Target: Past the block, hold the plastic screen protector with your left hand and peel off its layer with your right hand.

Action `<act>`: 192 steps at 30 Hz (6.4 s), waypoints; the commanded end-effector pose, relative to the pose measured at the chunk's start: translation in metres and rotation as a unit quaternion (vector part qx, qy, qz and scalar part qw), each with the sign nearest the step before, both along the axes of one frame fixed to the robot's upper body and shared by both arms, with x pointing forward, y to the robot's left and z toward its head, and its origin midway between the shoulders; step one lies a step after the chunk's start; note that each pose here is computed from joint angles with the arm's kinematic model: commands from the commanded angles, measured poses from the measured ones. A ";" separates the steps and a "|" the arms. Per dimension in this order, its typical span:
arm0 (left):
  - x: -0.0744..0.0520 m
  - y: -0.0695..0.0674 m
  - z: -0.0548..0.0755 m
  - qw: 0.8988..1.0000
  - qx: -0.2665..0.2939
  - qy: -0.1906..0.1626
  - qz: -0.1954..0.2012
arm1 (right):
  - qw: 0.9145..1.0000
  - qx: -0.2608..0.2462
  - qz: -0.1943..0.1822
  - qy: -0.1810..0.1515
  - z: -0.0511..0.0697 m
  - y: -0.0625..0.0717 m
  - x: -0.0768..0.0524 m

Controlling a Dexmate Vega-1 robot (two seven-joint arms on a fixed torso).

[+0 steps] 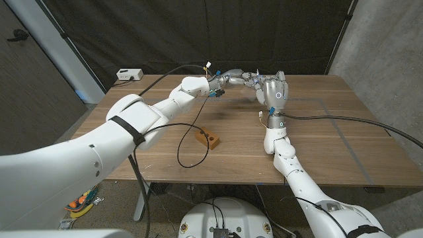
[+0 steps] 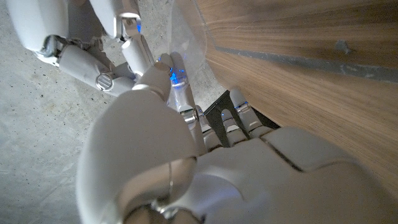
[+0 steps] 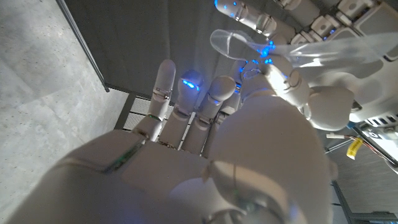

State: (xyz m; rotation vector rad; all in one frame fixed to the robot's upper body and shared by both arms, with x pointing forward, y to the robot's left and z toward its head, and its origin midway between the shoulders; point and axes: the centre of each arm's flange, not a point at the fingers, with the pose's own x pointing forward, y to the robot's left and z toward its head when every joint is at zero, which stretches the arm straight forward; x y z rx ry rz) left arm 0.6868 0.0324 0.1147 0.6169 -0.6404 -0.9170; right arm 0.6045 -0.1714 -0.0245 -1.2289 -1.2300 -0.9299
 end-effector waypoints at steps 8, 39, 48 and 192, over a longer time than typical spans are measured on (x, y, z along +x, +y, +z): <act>0.006 -0.001 0.003 1.000 -0.003 0.012 0.023 | 0.995 -0.002 0.095 -0.026 0.004 0.017 -0.029; 0.010 -0.008 0.005 0.999 0.002 0.031 0.040 | 0.997 0.023 0.074 -0.031 0.002 0.003 -0.033; 0.011 -0.008 0.004 0.998 -0.003 0.051 0.036 | 0.998 0.041 0.032 -0.032 0.005 -0.008 -0.030; 0.010 0.018 0.004 0.998 -0.024 0.051 0.009 | 0.977 0.152 0.147 -0.026 -0.022 0.025 -0.058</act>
